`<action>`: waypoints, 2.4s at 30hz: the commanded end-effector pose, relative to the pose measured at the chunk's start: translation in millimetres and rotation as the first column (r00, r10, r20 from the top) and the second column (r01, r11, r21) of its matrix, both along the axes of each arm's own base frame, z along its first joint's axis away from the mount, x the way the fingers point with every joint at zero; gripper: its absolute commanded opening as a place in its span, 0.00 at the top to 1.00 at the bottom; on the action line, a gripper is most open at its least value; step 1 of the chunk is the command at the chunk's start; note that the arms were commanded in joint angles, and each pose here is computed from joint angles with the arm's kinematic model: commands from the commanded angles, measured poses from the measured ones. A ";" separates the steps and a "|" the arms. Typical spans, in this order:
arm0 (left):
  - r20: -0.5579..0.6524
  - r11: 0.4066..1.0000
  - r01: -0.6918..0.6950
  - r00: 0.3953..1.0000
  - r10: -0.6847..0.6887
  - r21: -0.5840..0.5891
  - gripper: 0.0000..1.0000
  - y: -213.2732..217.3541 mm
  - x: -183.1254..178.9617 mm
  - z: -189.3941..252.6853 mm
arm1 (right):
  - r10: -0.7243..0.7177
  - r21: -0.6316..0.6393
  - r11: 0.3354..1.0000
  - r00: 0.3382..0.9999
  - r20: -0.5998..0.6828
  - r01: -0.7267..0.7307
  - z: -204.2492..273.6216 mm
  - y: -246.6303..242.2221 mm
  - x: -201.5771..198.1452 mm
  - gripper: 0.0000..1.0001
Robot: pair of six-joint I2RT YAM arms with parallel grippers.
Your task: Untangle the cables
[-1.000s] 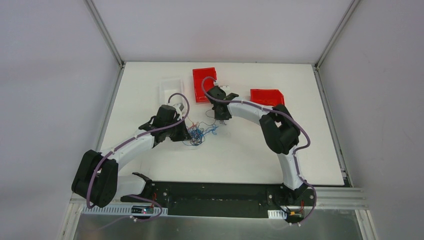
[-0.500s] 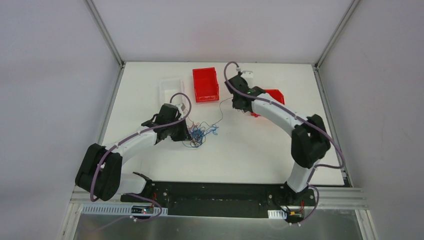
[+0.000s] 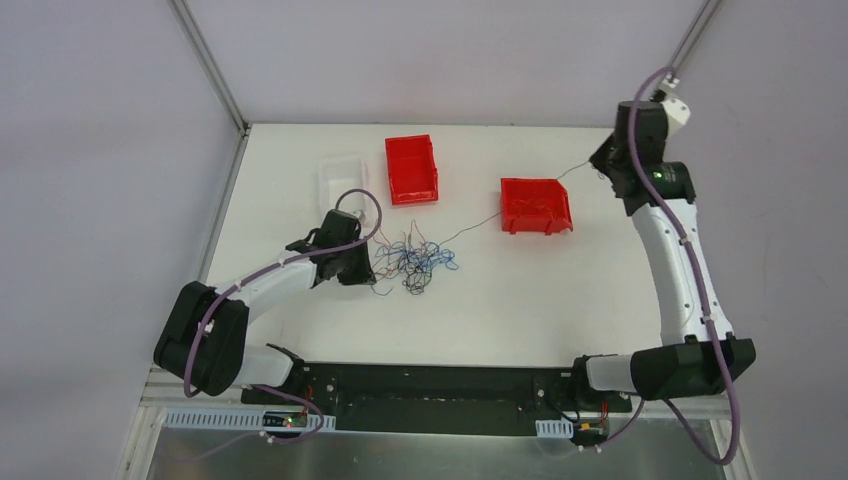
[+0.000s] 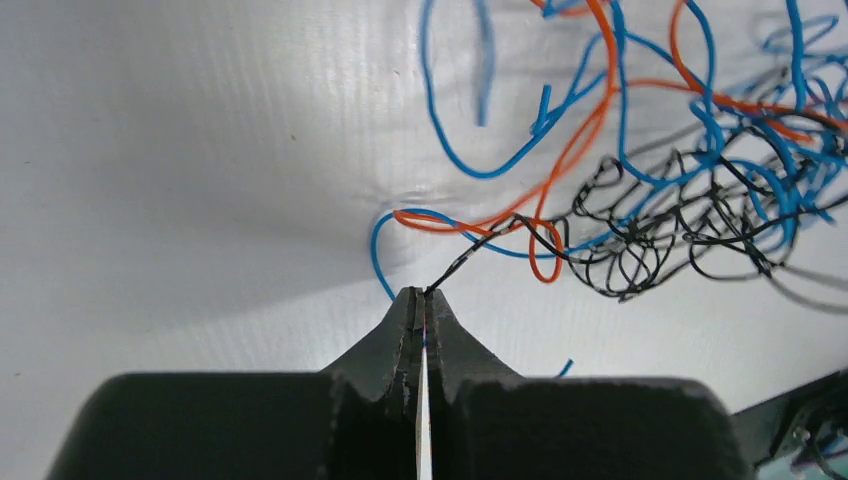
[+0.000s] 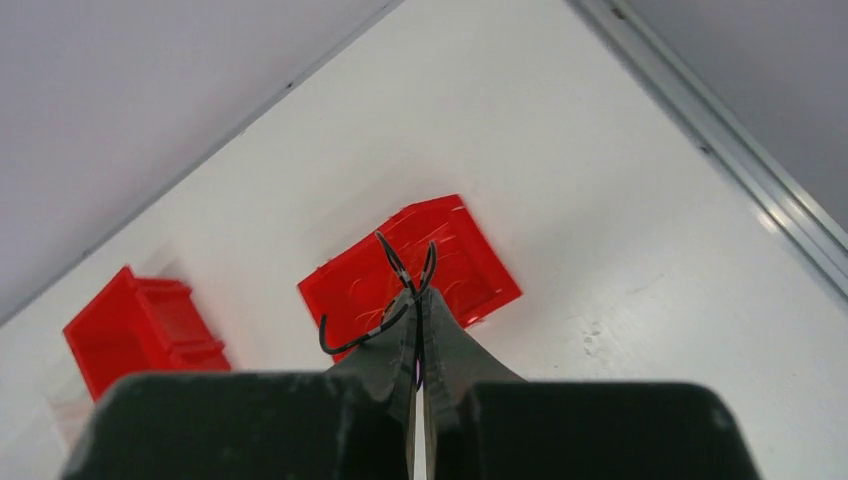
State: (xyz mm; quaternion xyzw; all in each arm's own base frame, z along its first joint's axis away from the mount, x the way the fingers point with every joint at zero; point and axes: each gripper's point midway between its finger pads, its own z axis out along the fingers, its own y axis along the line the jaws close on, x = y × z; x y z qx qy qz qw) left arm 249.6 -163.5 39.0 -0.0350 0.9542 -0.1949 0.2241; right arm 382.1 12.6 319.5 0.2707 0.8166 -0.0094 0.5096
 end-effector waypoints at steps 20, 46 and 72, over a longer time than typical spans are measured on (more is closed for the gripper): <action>0.196 0.990 -0.120 0.975 0.104 0.075 1.00 29.5 18.4 61.3 | 0.365 0.299 0.901 0.922 -0.132 -0.314 -75.2 79.3 -79.7 1.00; 0.219 0.990 -0.117 0.971 0.096 0.083 1.00 32.7 16.5 63.4 | 0.868 0.427 0.496 0.418 -0.268 -0.756 -183.8 305.1 -82.7 0.28; 0.197 0.939 -0.342 0.924 0.328 0.040 0.01 44.9 28.4 56.8 | 0.841 0.407 0.530 0.524 -0.136 -0.744 -230.6 301.8 -95.6 1.00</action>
